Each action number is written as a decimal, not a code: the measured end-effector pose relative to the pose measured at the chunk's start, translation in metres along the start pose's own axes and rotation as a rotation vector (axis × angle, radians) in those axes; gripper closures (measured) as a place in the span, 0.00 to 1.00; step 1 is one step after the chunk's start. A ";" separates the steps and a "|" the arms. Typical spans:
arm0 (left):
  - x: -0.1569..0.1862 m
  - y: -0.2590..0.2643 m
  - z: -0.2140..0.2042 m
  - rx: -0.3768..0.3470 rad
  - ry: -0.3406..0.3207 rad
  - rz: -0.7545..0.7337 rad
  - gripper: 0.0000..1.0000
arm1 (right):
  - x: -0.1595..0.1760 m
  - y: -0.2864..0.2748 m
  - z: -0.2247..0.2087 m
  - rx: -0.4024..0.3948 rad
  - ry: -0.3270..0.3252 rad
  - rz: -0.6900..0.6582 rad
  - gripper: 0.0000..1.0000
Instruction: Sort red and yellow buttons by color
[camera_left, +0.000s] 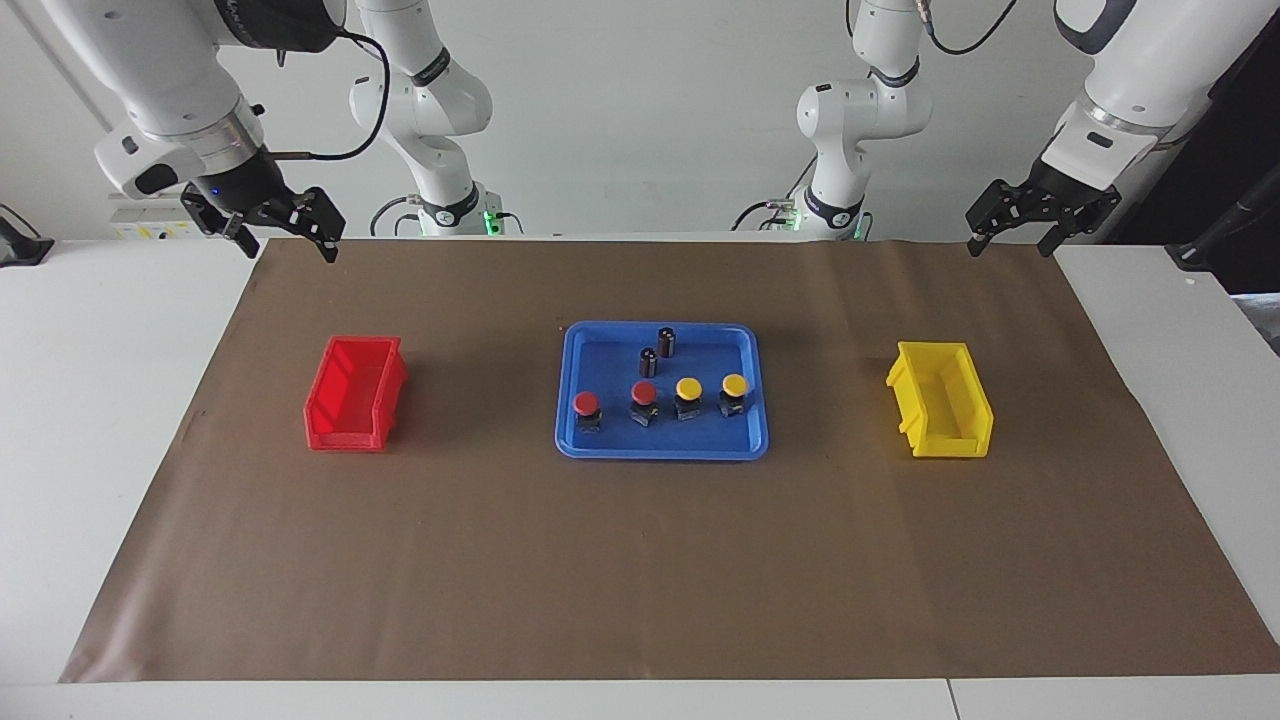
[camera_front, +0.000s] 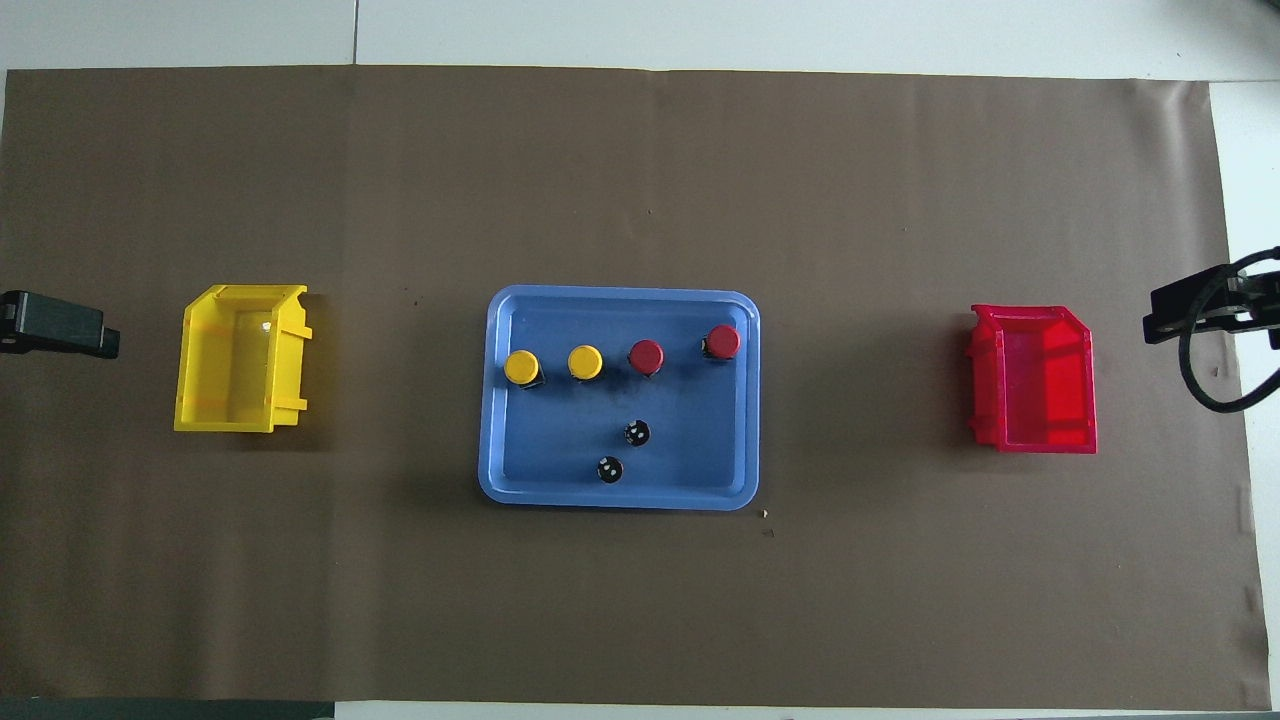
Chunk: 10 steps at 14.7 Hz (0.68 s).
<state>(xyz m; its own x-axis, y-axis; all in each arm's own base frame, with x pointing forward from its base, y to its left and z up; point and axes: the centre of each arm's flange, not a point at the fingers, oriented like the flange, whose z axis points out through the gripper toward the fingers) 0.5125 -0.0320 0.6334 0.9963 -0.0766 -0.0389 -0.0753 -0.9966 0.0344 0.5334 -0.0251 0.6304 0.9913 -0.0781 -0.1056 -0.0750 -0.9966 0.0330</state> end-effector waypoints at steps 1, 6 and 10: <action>0.000 0.000 0.000 0.000 0.000 0.000 0.00 | 0.000 0.000 0.000 0.000 0.000 0.000 0.00; 0.000 0.000 0.000 0.000 0.000 0.000 0.00 | 0.000 0.000 0.000 0.000 0.000 0.000 0.00; 0.000 0.000 0.000 0.000 0.000 0.000 0.00 | 0.000 -0.013 -0.001 -0.003 0.005 -0.025 0.00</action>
<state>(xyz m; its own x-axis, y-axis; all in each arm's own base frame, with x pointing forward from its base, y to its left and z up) 0.5124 -0.0320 0.6333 0.9963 -0.0763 -0.0392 -0.0750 -0.9966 0.0344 0.5344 -0.0117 0.6309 0.9934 -0.0532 -0.1013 -0.0501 -0.9982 0.0330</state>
